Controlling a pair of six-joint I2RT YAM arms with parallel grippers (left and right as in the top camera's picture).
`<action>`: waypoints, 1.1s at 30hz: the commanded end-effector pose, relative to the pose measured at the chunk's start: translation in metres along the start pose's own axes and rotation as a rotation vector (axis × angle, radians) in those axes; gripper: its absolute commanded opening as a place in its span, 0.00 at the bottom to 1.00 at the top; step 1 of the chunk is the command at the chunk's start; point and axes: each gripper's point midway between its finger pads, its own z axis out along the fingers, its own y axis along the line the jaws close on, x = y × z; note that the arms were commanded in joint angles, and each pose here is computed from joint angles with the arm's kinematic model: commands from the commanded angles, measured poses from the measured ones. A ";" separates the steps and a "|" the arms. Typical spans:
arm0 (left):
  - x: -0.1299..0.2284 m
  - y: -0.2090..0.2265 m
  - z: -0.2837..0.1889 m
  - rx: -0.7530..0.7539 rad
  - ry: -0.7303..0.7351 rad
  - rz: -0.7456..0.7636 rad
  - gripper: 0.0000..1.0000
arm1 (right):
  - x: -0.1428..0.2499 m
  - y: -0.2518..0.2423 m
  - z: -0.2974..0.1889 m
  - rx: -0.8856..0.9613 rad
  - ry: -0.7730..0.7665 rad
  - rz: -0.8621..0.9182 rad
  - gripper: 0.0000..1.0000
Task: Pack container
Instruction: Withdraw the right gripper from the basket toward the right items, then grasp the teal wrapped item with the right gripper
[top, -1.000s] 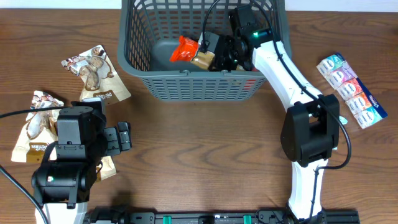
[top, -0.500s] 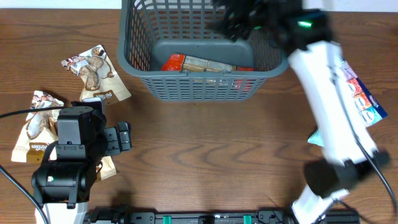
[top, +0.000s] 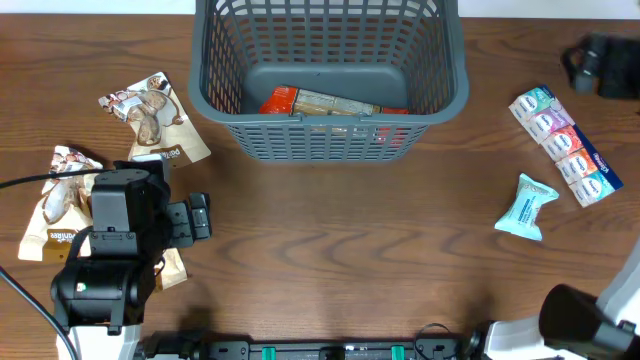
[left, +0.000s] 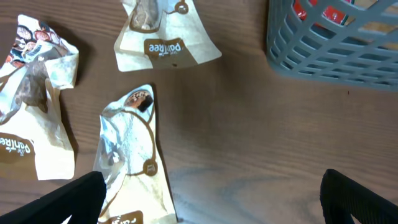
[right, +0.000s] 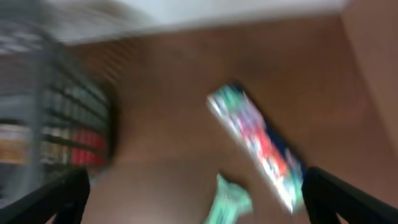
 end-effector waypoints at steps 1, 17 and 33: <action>-0.006 0.002 0.000 -0.014 -0.009 -0.005 0.99 | 0.022 -0.030 -0.001 0.085 0.066 0.216 0.99; -0.010 0.002 0.004 -0.014 -0.011 -0.005 0.98 | 0.187 -0.063 0.122 0.172 0.497 0.358 0.99; -0.010 0.002 0.004 -0.014 -0.009 -0.006 0.99 | 0.268 -0.064 0.205 0.151 0.417 0.355 0.99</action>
